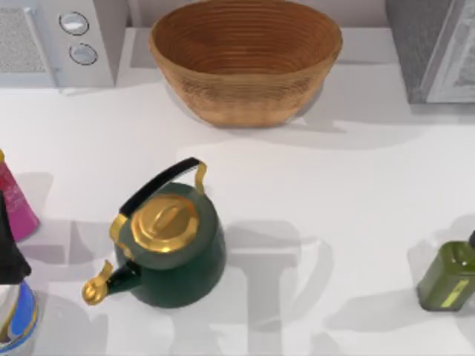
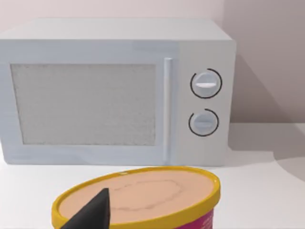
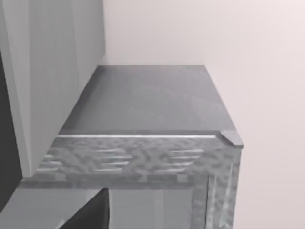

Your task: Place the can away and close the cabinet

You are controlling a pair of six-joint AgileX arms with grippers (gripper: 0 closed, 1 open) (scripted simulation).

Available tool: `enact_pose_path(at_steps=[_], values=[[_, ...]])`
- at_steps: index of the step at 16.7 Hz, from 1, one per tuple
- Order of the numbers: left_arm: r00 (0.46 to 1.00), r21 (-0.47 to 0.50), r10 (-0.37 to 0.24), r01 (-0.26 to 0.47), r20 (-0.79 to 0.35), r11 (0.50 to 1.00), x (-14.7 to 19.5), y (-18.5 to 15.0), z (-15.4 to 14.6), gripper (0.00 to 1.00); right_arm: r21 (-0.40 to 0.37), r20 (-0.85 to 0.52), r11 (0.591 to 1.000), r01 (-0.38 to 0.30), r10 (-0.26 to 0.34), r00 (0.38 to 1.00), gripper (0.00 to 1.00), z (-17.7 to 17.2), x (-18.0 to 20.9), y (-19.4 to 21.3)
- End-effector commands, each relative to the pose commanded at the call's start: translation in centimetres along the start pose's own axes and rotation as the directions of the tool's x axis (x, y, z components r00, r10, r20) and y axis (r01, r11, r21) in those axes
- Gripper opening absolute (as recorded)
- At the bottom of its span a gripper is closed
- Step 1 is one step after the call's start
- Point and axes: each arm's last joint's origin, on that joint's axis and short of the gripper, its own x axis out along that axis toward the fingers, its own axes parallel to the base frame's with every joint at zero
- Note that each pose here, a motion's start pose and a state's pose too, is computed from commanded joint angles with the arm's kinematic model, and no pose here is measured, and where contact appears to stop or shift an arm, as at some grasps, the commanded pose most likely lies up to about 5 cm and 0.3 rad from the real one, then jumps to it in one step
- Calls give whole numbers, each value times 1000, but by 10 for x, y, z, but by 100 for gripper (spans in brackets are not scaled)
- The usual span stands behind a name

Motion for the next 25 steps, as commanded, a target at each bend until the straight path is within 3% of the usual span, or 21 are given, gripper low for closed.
enact_pose_path(at_steps=[7, 15, 21, 25], values=[[1000, 0, 0, 0, 0, 1000, 0, 0, 0, 100, 2, 1, 1000, 1, -1, 1000, 100, 3, 39, 27], [1000, 0, 0, 0, 0, 1000, 0, 0, 0, 100, 6, 2, 1000, 0, 0, 1000, 100, 5, 106, 151], [1000, 0, 0, 0, 0, 1000, 0, 0, 0, 100, 4, 3, 1000, 0, 0, 1000, 100, 4, 94, 263], [1000, 0, 0, 0, 0, 1000, 0, 0, 0, 100, 0, 0, 1000, 0, 0, 1000, 100, 1, 76, 295]])
